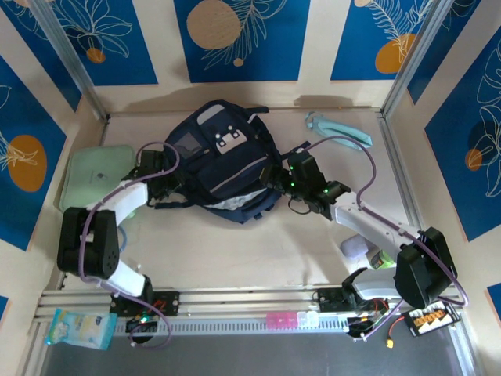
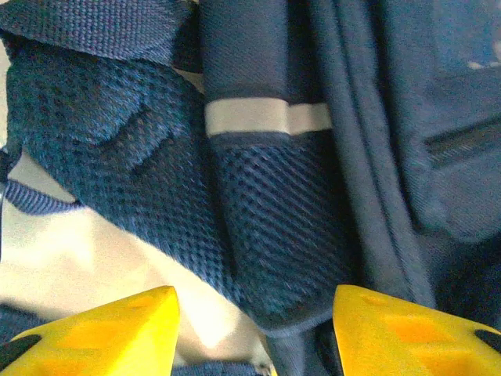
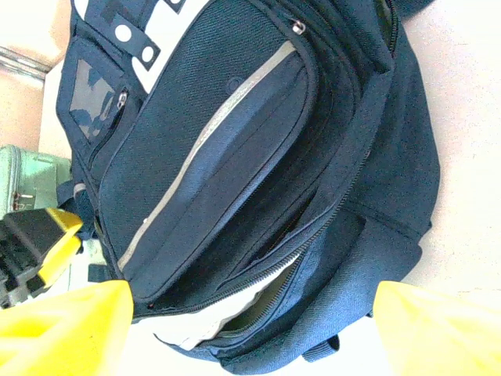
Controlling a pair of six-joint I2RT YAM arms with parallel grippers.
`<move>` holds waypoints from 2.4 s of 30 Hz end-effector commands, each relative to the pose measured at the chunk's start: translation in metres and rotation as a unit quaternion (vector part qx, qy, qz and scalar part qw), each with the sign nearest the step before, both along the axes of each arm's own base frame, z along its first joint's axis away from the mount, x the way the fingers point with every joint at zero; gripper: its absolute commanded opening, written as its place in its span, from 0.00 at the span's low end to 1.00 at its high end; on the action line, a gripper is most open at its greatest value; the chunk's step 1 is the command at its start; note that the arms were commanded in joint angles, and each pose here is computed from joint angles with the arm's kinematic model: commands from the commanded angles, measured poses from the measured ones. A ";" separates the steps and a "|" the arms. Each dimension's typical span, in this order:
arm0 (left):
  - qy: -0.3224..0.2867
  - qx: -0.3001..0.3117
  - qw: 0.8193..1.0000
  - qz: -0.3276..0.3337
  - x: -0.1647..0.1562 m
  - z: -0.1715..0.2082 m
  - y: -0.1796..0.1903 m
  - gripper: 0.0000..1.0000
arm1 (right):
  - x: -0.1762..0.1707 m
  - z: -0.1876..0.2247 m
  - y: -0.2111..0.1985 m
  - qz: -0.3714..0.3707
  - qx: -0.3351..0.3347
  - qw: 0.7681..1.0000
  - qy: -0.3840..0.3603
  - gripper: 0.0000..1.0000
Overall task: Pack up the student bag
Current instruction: Rotate the student bag at the center of the table, then zip the student bag at the center of the table.
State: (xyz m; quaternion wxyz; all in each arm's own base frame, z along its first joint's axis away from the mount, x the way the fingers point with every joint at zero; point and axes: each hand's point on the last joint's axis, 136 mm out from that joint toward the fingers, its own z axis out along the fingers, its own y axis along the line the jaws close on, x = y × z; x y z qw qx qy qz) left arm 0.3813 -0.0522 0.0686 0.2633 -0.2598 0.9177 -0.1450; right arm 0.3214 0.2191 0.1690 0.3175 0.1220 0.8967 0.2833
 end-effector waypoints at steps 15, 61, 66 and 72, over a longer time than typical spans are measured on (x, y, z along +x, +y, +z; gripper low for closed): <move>-0.040 -0.080 0.996 -0.026 0.048 0.004 -0.022 0.00 | -0.025 -0.046 0.013 0.015 -0.030 0.994 0.101 0.78; -0.042 -0.238 0.970 -0.034 -0.037 0.107 -0.138 0.00 | -0.063 -0.014 0.134 0.209 -0.198 0.957 -0.041 0.29; -0.019 -0.251 0.968 -0.009 -0.040 0.109 -0.137 0.00 | -0.045 -0.019 0.163 0.223 -0.200 0.951 -0.073 0.26; 0.008 -0.275 0.961 0.023 -0.047 0.113 -0.137 0.00 | -0.021 -0.030 0.168 0.206 -0.167 0.963 -0.056 0.26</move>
